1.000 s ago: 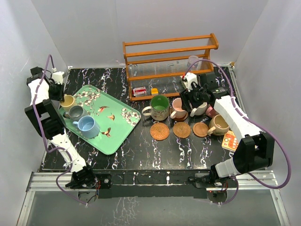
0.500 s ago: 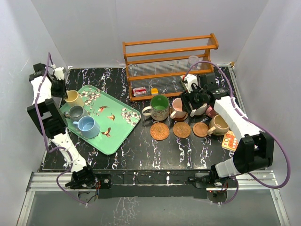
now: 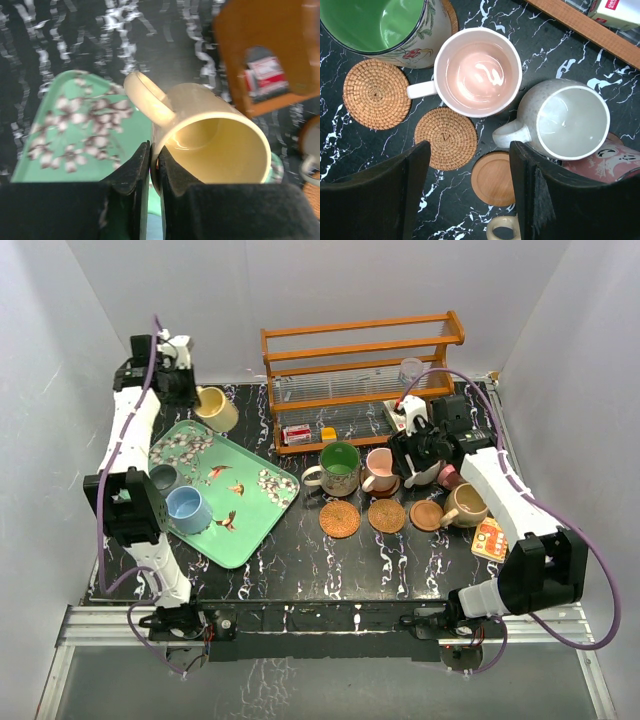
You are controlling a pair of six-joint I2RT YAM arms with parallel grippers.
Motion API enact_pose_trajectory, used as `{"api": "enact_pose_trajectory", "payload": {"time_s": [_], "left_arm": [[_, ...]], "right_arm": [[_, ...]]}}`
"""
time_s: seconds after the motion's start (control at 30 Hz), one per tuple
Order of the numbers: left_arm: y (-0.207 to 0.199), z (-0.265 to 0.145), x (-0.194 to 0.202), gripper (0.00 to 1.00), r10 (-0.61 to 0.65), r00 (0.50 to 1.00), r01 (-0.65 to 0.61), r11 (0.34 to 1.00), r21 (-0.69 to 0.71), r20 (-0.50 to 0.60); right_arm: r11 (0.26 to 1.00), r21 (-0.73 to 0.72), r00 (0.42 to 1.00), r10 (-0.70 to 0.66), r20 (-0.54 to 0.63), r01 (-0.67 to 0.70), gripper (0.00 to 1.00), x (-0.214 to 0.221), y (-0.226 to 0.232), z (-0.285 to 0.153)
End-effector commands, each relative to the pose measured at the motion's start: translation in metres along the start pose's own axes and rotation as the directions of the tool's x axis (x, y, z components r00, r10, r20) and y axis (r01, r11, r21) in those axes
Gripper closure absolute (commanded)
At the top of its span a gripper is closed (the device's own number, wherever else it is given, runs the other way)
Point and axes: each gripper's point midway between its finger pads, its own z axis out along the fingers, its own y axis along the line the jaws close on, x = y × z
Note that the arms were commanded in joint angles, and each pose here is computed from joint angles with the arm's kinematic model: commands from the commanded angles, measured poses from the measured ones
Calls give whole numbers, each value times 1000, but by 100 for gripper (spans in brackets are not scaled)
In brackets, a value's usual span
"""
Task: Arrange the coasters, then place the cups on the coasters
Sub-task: Pick up the cup from the tray, then place the cup on the tray.
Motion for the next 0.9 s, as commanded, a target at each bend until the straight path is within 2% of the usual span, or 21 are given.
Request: {"api": "enact_pose_trajectory", "payload": {"time_s": [0.0,0.17,0.3,0.53,0.87], "left_arm": [[-70,-46,-25,100,-4,992,-8,995,95,127],[-110,-60,1,100,24,987,-57,977,206,159],[-101,-61,39,100,29,992,-46,990,135,121],[-96,-49,95,100,15,1000,-14,996,91,-11],[-94,-22,137,100,17,994,-11,998,57,-108]], "right_arm": [[999,38,995,-20,102,17,37,-20,-6,-18],[999,36,990,-1,140,-4,37,-21,-11,-27],[1000,27,987,9,162,-13,36,-22,-11,-31],[1000,-10,988,26,150,-25,36,-23,-9,-25],[1000,-15,989,29,148,-27,34,-22,-9,-24]]}}
